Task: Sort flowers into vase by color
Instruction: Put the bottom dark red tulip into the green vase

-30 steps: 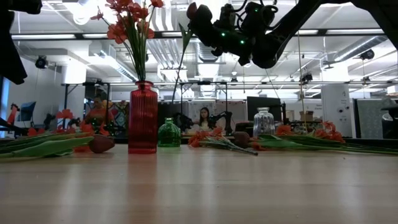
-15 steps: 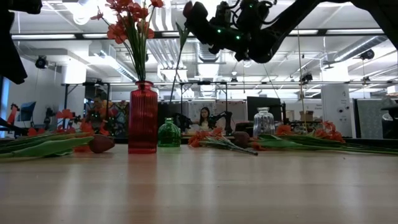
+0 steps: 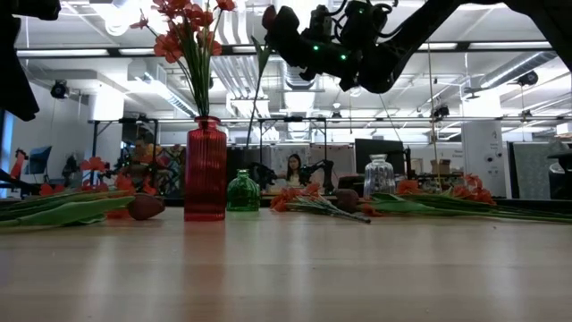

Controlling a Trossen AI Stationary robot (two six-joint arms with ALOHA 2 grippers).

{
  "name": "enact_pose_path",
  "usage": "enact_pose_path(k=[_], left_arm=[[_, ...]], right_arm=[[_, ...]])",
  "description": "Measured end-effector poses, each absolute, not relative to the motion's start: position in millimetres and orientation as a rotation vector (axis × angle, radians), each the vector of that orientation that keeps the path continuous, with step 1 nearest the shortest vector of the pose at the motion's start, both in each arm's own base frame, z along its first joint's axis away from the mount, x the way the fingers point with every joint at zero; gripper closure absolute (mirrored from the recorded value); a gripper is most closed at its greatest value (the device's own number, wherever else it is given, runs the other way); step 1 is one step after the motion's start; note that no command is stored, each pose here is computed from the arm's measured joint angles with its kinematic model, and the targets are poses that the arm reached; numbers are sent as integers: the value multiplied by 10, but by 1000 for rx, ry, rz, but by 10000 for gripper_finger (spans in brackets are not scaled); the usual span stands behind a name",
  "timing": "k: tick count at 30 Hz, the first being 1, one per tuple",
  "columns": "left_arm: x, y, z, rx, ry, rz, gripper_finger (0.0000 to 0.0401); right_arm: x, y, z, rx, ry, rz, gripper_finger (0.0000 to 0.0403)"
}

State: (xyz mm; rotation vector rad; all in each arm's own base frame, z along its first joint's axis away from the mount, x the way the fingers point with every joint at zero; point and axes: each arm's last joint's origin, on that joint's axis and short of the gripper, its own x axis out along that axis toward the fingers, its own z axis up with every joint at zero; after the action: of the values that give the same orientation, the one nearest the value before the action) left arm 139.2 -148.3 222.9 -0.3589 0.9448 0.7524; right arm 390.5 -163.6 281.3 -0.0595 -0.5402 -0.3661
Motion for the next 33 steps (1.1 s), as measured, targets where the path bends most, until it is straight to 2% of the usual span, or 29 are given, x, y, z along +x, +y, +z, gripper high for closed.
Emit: enact_pose_path(k=[18,33], left_arm=[[1393,-1482,2231,-356,938,752,150],[1393,-1482,2231,-356,938,752,150]], right_arm=[[3977,-1668,2606,-52,-581,-360,390],[4015,-1686,2542,-92,-490,-381,390]])
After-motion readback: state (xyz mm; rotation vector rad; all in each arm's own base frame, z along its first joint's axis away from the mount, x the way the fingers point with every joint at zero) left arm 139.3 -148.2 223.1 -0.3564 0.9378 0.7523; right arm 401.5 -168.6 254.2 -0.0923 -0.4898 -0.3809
